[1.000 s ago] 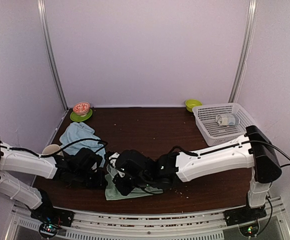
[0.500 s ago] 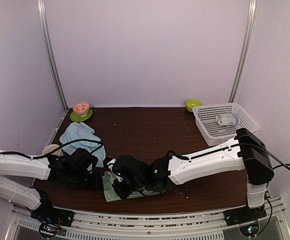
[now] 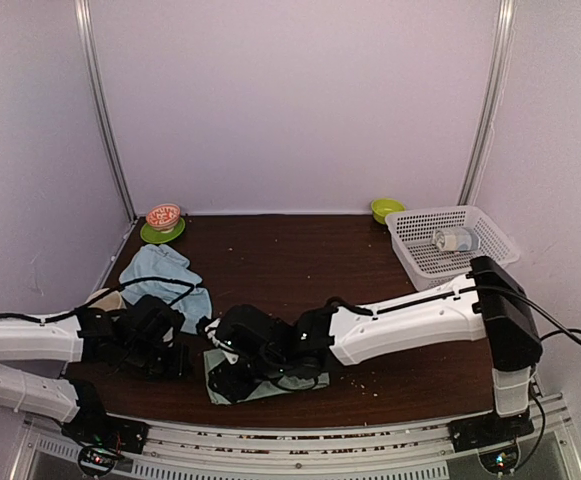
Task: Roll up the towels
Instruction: Fold the towel at the center of the board.
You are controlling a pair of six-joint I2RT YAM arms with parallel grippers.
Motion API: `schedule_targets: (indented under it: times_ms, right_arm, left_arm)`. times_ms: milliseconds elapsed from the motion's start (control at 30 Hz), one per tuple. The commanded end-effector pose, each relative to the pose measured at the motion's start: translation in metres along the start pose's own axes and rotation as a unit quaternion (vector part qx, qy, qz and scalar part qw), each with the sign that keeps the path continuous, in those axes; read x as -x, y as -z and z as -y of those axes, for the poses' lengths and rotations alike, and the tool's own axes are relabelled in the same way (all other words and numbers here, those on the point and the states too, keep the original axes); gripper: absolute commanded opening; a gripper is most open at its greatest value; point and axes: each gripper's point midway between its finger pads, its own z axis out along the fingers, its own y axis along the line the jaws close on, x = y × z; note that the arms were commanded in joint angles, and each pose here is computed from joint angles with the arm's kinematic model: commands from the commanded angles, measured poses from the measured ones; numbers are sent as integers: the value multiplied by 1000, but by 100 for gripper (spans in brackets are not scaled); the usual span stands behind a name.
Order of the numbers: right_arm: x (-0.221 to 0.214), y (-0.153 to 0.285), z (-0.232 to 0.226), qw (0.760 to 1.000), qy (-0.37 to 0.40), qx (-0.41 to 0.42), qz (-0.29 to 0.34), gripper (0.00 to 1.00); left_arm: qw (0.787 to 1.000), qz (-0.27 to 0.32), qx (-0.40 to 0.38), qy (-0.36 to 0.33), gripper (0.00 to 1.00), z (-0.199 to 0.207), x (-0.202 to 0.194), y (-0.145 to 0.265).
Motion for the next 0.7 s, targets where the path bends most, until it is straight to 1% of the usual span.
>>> schedule_targets:
  times_ms: [0,133,233,267,433,667]
  right_arm:
    - [24,54,28,998,-46,-17,37,63]
    - [4,69,97,990,-116,-75,38,58]
    - [-9,71,124,984,-155,-87,33,56]
    - [-12,72,129,982,-163,-88,36,56]
    - [-15,75,131,979,-180,-84,48,57]
    - [-17,76,131,977,-188,-80,52,59]
  left_arm:
    - [999,37,-8,-7,0,11,22,23]
    - [997,58,-50,-22,3,38,40,37]
    - [997,48,-43,-36,6,47,47,31]
    - [998,43,-34,-39,7,47,48,28]
    - [999,19,-14,-39,20,50,52,6]
    - [999,1,-7,-35,24,53,51,-8]
